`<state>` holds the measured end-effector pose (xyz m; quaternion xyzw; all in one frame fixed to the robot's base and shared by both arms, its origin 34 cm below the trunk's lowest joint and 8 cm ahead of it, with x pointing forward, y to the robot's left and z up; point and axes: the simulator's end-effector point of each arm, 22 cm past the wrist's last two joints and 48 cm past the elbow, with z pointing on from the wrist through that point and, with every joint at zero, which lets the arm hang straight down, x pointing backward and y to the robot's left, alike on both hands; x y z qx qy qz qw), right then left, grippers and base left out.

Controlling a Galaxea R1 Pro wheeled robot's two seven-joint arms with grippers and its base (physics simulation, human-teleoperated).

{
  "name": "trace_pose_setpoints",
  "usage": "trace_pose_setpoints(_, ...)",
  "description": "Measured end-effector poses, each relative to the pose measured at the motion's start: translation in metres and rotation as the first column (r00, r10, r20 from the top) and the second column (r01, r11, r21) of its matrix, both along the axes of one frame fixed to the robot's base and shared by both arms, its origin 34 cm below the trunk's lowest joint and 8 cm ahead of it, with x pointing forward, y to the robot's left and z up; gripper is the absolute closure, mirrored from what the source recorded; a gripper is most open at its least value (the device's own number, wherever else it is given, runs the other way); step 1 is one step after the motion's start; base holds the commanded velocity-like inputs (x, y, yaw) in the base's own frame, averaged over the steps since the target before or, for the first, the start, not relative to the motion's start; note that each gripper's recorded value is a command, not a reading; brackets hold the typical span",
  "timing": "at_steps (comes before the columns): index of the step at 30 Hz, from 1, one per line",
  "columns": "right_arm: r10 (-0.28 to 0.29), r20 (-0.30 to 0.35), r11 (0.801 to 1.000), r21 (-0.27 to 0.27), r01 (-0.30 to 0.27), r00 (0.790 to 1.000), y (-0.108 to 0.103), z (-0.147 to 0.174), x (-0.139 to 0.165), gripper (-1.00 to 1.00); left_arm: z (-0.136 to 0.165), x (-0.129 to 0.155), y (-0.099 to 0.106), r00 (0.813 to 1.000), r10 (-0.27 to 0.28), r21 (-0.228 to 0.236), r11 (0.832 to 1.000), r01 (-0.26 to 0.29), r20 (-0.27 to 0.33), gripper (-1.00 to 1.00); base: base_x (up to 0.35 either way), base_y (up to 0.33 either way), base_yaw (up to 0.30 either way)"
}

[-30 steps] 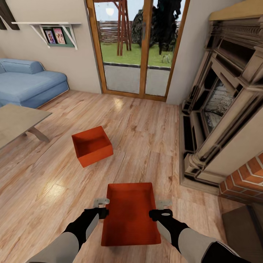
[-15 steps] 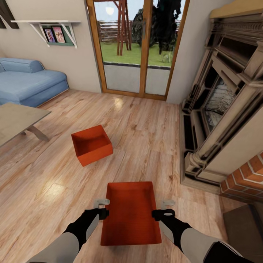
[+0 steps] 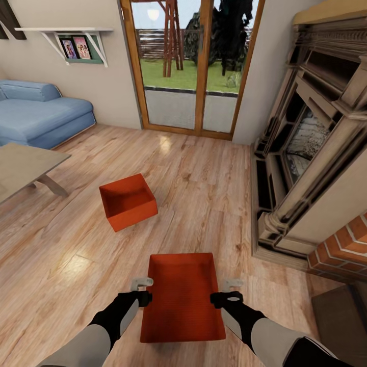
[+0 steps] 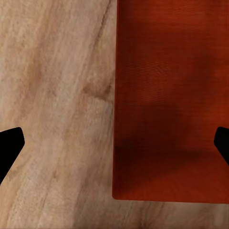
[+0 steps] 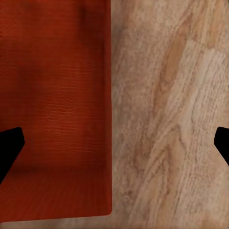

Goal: Move the two storage containers from the living room to the garage. In the garage, place one container on the floor and stack the other container on top of it (either order is fine).

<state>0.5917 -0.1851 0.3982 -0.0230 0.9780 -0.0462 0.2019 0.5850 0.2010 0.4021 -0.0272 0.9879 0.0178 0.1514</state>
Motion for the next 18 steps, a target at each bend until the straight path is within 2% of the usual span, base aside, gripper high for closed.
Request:
trace_pose_setpoints(6,0.007,0.0,1.0,0.016,-0.007,1.0,0.014,0.001,-0.001,-1.0,0.0,0.0,0.0,1.0,0.0,0.0,1.0,0.0,0.0,-1.0,0.0,0.0,0.0)
trace_pose_setpoints(18,0.007,0.0,1.0,0.017,-0.007,1.0,0.014,-0.006,-0.001,-1.0,-0.008,-0.001,-0.001,1.0,0.0,-0.002,1.0,0.0,-0.001,-1.0,0.0,0.0,0.0)
